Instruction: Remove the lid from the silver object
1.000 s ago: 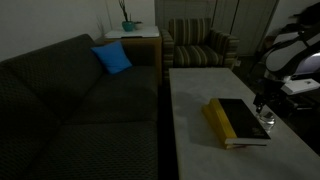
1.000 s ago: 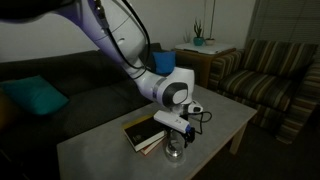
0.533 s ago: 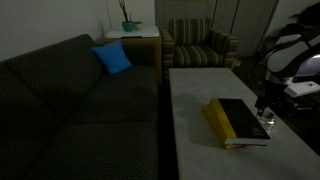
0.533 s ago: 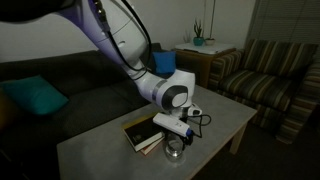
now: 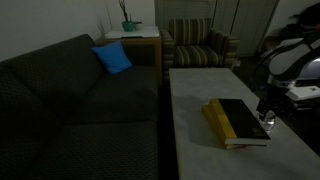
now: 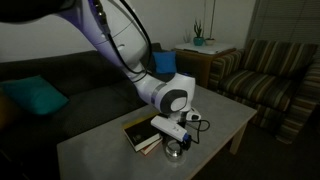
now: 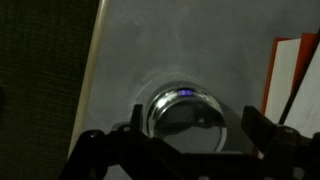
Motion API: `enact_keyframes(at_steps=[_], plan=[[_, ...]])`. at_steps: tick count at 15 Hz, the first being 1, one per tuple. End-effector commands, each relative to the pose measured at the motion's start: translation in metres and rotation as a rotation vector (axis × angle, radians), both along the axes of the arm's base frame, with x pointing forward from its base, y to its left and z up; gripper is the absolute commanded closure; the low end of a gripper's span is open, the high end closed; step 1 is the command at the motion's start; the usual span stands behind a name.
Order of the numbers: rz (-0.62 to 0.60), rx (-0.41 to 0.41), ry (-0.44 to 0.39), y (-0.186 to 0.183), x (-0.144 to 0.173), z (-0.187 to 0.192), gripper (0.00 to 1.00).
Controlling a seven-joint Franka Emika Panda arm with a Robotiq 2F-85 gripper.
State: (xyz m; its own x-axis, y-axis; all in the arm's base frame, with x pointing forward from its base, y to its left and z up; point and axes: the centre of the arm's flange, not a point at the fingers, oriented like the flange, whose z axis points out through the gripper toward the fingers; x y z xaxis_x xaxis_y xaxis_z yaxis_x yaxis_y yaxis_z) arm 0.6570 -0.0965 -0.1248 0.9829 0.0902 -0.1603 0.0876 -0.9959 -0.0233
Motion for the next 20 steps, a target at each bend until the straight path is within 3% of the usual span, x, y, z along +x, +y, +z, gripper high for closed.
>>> enact_keyframes(at_steps=[1, 8, 20], plan=[[-0.017, 0.003, -0.001, -0.001, 0.0, 0.0, 0.0], [-0.039, -0.003, -0.053, 0.006, 0.009, 0.004, 0.0], [-0.188, 0.004, -0.032, -0.011, 0.027, -0.019, 0.0]])
